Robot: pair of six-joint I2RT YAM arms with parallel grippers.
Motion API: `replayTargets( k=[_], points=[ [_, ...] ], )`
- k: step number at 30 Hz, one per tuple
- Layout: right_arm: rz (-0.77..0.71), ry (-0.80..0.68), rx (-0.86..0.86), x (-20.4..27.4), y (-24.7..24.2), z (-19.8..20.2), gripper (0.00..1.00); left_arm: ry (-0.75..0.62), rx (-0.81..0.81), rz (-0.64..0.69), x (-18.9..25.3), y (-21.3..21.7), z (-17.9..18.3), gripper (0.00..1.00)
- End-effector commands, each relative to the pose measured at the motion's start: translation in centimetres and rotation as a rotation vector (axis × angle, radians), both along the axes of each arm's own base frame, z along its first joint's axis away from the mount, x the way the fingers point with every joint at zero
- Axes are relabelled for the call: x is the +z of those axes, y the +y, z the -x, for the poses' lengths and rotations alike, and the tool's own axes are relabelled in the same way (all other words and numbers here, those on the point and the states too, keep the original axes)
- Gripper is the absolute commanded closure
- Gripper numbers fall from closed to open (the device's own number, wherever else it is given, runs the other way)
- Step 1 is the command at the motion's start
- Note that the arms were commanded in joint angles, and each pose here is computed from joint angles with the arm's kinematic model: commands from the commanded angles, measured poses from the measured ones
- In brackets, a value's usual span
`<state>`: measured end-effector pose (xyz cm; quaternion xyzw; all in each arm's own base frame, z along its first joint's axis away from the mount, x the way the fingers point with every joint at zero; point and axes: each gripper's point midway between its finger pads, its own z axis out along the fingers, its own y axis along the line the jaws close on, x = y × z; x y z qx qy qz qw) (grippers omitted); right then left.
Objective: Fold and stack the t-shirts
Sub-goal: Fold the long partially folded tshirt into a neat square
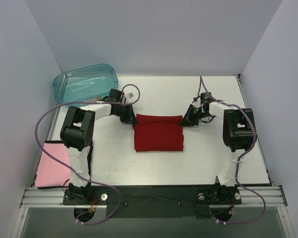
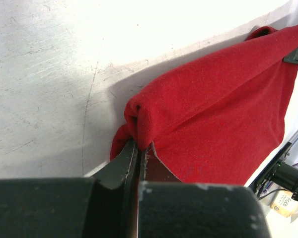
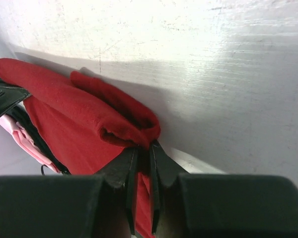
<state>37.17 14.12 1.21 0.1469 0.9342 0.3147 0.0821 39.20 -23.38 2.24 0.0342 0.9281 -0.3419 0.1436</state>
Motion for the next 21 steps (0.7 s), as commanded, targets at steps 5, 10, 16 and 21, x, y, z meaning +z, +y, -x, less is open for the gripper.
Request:
replayTargets(
  k=[5,10,16,21],
  points=[
    [0.03,-0.043,0.0,1.3,-0.6,-1.0,0.81,-0.092,0.008,-0.022,1.2,0.8,-2.4,0.86],
    [0.065,-0.076,-0.017,3.1,-1.1,-1.5,0.63,-0.129,0.041,-0.031,3.7,1.3,-3.4,0.33],
    [0.171,-0.086,-0.042,5.0,-2.8,0.2,0.56,-0.124,0.134,-0.089,5.6,3.1,-1.2,0.15],
    [0.175,-0.076,-0.012,5.0,-1.8,2.5,0.53,-0.049,0.163,-0.091,4.0,3.1,1.7,0.12]
  ],
)
